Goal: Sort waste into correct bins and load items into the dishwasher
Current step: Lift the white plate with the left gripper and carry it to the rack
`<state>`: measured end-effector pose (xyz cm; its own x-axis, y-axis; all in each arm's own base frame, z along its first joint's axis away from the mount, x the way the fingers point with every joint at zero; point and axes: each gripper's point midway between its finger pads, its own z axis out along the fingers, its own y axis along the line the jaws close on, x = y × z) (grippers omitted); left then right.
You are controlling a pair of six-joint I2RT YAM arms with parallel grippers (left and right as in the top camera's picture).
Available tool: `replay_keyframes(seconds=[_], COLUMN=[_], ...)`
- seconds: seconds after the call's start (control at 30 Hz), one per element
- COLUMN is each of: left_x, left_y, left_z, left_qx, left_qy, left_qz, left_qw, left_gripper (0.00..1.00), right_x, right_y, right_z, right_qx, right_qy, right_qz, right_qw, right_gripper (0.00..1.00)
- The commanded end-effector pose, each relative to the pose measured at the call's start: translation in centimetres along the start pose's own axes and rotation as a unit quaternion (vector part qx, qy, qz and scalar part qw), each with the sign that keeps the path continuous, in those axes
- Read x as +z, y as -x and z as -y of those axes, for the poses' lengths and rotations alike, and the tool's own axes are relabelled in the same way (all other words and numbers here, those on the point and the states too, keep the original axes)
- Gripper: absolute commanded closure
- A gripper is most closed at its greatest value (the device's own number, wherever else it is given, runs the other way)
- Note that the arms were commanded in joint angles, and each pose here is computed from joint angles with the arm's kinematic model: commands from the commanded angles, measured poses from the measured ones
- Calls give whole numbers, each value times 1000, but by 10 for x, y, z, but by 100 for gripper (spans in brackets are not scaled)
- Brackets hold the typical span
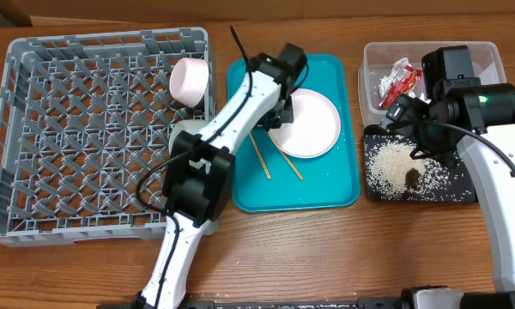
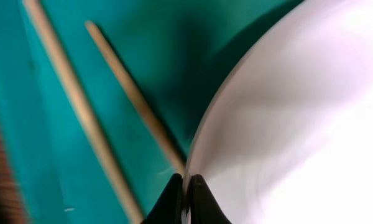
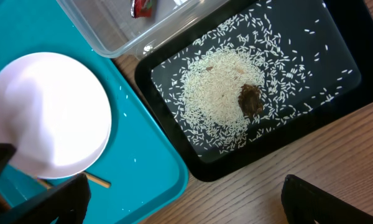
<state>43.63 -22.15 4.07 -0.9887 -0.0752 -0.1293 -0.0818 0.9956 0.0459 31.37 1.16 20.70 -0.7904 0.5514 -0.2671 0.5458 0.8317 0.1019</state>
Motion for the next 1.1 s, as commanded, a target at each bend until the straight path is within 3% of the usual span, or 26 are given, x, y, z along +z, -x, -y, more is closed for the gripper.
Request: replay_keyframes(seconds=[0.0, 0.27, 0.47, 0.57, 0.63, 0.83, 1.07], left_x=[-77, -209, -295, -322, -326, -301, -263], left_y=[35, 53, 55, 54, 55, 65, 86], left_z=[-20, -103, -183, -226, -248, -299, -320], left_qx=[34, 95, 111, 77, 70, 40, -5], left_qy=[7, 136, 305, 401, 440, 470, 478], left_qz=[96, 230, 294, 295, 276, 220, 206], left_qw=[995, 959, 899, 864, 851, 854, 854], left_gripper=[96, 96, 96, 96, 96, 96, 96], right_x=[-11, -11, -11, -11, -11, -11, -11], right_y=[6, 6, 6, 6, 6, 6, 6], right_z=[0, 0, 0, 0, 0, 0, 0], right_qx=[2, 2, 1, 2, 1, 1, 2], right_qy=[8, 8, 8, 8, 8, 8, 8], right_qz=[20, 20, 20, 20, 20, 20, 20], right_qw=[1000, 1000, 1000, 1000, 1000, 1000, 1000], right_gripper=[0, 0, 0, 0, 0, 0, 0])
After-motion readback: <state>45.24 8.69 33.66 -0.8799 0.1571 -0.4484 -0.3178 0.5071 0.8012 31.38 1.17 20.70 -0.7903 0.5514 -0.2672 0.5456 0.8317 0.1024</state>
